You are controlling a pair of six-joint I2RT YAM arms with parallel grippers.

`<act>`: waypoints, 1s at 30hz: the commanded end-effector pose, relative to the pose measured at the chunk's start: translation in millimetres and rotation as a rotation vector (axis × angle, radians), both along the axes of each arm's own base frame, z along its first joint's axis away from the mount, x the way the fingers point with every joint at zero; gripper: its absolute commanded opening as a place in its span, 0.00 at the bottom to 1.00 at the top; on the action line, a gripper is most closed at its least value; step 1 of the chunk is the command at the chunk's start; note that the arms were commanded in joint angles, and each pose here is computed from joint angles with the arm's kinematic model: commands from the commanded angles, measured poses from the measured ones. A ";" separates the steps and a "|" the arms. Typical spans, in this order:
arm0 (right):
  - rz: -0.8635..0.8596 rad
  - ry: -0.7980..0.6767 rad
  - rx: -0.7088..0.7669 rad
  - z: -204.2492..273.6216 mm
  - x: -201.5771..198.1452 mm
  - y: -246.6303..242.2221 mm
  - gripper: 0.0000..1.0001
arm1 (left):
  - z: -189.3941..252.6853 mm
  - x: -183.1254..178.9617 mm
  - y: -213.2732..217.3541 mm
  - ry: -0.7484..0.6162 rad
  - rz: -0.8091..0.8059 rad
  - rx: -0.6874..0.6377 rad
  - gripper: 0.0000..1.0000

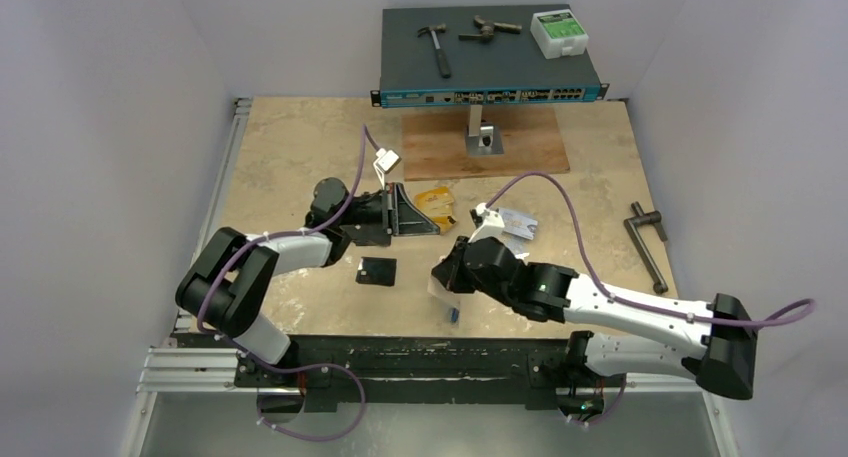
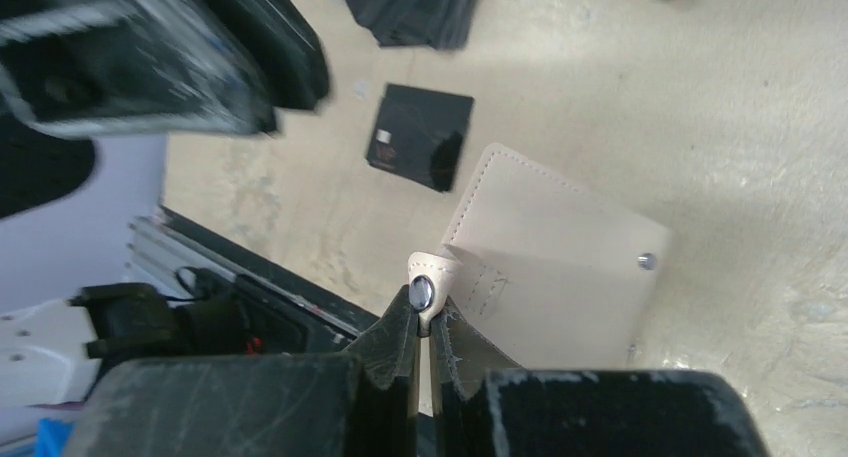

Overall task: Put the credit cards into the card holder
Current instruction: Place the card holder at the center of the board.

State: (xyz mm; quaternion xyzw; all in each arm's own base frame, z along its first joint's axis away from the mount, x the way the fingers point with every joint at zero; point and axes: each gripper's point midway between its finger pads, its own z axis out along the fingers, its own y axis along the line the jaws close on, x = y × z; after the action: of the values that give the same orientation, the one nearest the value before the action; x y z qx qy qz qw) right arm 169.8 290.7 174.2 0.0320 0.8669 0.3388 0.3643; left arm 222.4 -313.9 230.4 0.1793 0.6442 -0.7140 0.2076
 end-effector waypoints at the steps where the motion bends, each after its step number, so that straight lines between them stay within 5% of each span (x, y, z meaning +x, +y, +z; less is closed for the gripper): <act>1: 0.027 0.080 -0.056 -36.5 -5.9 8.9 0.00 | 1.5 14.7 12.6 -0.077 0.051 0.023 0.12; 10: 0.080 0.106 -0.209 -65.4 -13.7 -3.6 0.00 | 5.1 24.3 23.9 -0.160 0.125 0.111 0.11; 15: 0.073 0.249 -0.392 -104.3 -33.0 -32.3 0.00 | -10.1 30.8 24.8 -0.161 0.137 0.189 0.11; 23: 0.074 0.302 -0.406 -111.0 -44.4 -42.2 0.56 | -15.1 32.5 25.4 -0.157 0.132 0.224 0.11; 30: 0.106 0.304 -0.457 -88.8 -48.0 -48.0 0.68 | -13.7 33.3 25.6 -0.158 0.130 0.233 0.11</act>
State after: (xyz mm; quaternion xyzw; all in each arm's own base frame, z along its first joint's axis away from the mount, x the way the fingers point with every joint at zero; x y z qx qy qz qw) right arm 124.6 244.5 66.4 -0.0367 0.9656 0.1451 0.2125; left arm 248.7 -287.2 200.5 0.1941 0.7276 -0.6073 0.2530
